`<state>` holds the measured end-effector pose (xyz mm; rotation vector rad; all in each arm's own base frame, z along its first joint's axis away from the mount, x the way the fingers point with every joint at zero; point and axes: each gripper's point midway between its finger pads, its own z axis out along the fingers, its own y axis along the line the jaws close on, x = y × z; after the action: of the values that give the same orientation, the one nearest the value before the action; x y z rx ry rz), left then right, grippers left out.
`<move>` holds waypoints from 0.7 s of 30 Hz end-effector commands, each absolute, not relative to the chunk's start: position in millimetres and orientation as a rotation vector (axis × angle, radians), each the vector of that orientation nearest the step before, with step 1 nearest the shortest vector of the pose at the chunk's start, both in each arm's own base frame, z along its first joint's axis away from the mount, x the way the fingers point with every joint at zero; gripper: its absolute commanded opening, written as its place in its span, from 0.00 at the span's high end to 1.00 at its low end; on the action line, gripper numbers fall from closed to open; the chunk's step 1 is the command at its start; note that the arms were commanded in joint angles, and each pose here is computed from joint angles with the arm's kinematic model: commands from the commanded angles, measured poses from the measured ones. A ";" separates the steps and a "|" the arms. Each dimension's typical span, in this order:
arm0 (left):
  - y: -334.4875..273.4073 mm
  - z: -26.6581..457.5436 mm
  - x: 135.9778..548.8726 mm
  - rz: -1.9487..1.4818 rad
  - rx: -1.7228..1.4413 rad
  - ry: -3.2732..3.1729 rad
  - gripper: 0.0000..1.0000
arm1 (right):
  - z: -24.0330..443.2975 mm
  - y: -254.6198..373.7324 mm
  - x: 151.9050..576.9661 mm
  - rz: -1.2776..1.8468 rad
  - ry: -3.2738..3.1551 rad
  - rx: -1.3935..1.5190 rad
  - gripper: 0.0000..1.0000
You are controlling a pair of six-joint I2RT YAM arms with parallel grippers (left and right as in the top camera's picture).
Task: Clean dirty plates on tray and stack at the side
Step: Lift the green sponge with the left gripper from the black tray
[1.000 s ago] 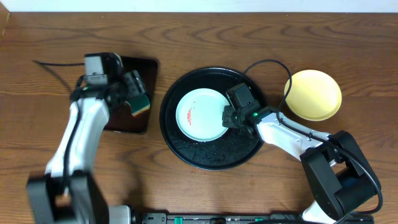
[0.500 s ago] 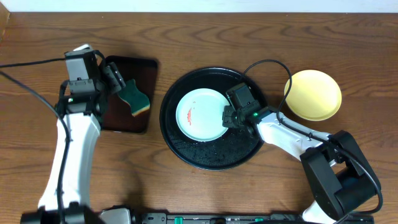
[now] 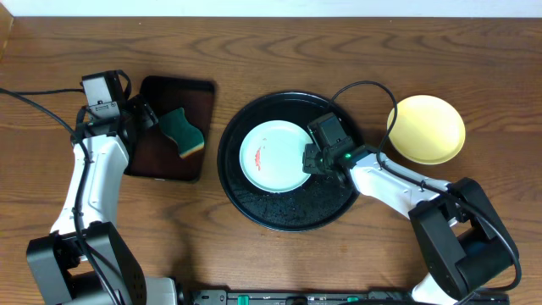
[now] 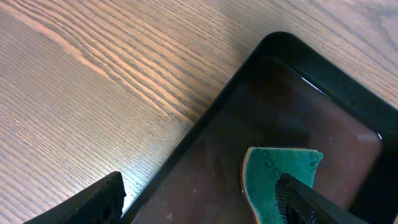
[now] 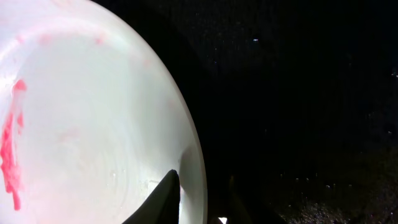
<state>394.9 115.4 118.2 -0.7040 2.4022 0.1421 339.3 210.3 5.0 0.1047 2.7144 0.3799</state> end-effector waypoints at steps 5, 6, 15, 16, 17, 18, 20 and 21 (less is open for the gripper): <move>117.5 100.0 395.0 0.159 -0.702 2.454 0.22 | -0.8 201.3 342.9 0.325 2.717 0.114 0.75; 117.2 95.2 393.6 0.162 -0.703 2.471 0.23 | -0.7 201.3 343.0 0.325 2.717 0.114 0.75; 94.1 70.1 400.2 0.006 -0.583 2.564 0.23 | -0.3 201.8 343.7 0.328 2.713 0.113 0.74; 89.9 68.0 401.2 -0.027 -0.576 2.570 0.23 | -0.3 201.8 343.8 0.328 2.713 0.114 0.73; 86.5 65.7 401.8 -0.052 -0.571 2.577 0.23 | -0.2 201.9 343.9 0.329 2.712 0.113 0.73; 83.4 63.7 402.7 -0.076 -0.565 2.581 0.26 | 0.0 202.1 344.3 0.330 2.711 0.113 0.73; 79.2 60.0 403.8 -0.099 -0.562 2.589 0.27 | 0.1 202.3 344.4 0.331 2.710 0.113 0.73; 77.6 58.0 404.2 -0.101 -0.558 2.593 0.27 | 0.1 202.3 344.4 0.331 2.710 0.113 0.73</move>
<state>400.4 88.4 64.1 -0.6005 2.5709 -0.0344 339.7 211.6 5.6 0.1029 2.7122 0.3888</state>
